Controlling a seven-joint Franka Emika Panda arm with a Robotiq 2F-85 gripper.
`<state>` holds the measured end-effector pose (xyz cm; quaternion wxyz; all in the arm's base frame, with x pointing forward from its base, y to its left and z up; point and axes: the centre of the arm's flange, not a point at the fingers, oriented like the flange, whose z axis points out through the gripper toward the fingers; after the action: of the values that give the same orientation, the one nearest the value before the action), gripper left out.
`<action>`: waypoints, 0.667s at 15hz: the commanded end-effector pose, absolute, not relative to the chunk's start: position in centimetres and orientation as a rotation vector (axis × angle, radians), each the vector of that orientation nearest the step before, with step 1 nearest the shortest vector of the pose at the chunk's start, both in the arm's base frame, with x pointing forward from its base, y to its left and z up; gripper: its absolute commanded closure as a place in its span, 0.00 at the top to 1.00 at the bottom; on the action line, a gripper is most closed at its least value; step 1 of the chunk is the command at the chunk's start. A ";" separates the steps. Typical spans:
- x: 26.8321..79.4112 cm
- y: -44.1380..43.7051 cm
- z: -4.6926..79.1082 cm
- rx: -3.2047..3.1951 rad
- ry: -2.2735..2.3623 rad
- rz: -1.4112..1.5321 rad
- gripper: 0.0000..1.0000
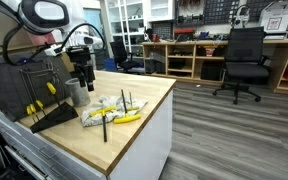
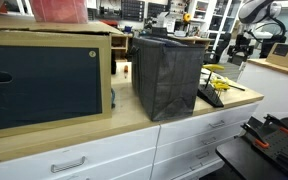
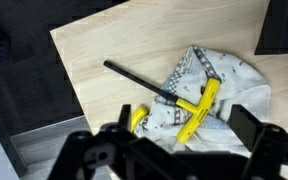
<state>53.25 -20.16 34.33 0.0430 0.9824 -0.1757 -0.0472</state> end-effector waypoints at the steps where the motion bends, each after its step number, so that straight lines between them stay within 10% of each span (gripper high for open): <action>1: 53.2 -20.2 34.3 3.004 -0.539 -0.147 1.00; 10: 55.1 -20.6 29.6 2.960 -0.168 -0.272 1.00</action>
<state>53.52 -20.28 30.89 0.0649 0.9887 -0.1073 -0.0824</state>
